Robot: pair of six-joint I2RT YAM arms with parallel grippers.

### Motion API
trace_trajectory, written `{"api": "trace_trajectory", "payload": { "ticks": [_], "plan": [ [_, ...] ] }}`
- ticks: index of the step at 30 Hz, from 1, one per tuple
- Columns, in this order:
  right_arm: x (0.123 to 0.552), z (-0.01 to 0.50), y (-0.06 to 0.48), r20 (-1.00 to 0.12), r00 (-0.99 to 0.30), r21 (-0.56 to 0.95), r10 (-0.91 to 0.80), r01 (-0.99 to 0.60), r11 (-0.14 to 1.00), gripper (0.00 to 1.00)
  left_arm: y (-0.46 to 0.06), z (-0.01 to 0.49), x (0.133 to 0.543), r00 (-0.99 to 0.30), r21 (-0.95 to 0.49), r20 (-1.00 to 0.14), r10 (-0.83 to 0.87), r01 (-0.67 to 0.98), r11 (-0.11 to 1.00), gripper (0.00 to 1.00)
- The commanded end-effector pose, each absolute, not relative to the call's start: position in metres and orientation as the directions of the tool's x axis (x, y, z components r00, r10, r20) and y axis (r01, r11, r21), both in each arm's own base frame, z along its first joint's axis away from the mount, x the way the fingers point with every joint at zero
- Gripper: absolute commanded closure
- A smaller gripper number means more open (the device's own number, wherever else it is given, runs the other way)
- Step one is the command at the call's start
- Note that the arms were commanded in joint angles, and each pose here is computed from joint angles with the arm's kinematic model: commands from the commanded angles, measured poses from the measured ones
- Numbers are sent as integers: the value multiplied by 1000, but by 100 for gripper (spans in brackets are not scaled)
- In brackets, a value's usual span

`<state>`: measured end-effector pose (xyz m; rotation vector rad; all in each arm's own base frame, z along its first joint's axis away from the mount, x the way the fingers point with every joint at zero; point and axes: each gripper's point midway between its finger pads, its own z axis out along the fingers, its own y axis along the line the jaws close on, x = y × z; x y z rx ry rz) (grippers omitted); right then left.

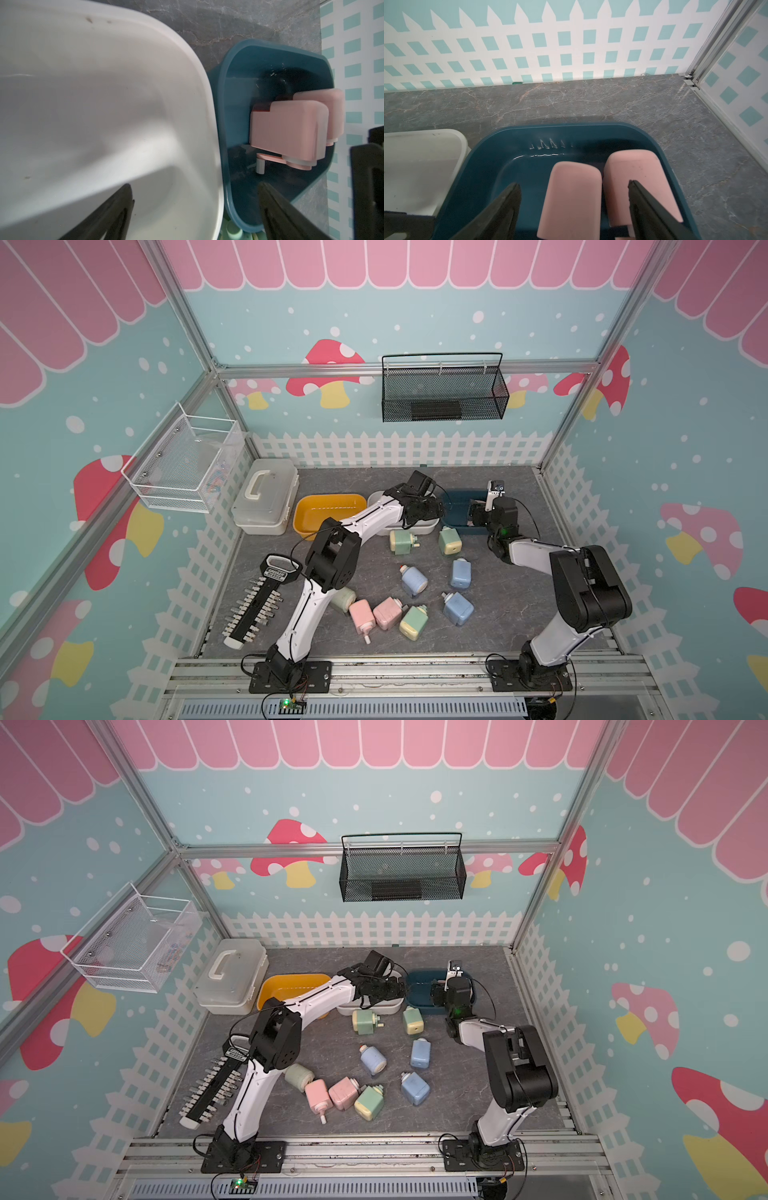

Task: Place the pencil sharpeners by color into the storage box
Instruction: Place the pencil sharpener in the storage box.

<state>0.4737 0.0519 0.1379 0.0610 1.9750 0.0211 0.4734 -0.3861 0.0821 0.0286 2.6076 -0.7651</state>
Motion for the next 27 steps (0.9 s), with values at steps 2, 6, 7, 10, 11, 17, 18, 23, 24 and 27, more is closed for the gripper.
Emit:
{"api": "trace_trajectory", "payload": {
  "ticks": [2,6,7,10,11,17,18,23,24,27],
  "plan": [
    [460,132,38,-811,-585,-37,18,82,996,15,-385,95,470,-913,-532,-395,-103,136,835,6],
    [454,129,46,-726,-688,-37,-2,36,999,15,-386,96,471,-913,-537,-394,-105,136,833,6],
    [453,130,48,-714,-700,-23,5,30,999,16,-387,95,470,-914,-538,-392,-104,136,832,6],
    [453,131,53,-673,-739,-1,18,26,1000,18,-387,95,470,-915,-541,-390,-105,135,830,6],
    [453,130,54,-659,-752,2,21,25,1000,19,-387,96,470,-915,-542,-389,-106,135,829,6],
    [455,117,52,-563,-825,-8,51,68,998,19,-387,94,469,-917,-542,-385,-107,131,830,6],
    [457,116,55,-549,-834,-1,52,63,998,19,-387,94,469,-917,-542,-384,-105,132,830,6],
    [462,102,55,-489,-869,-13,72,90,996,20,-389,92,468,-920,-547,-377,-104,131,827,6],
    [463,100,56,-484,-872,-12,71,88,996,22,-388,92,468,-920,-545,-378,-103,131,828,6],
    [466,101,57,-494,-866,-9,71,87,996,28,-386,92,468,-920,-542,-379,-104,129,831,6]
  ]
}}
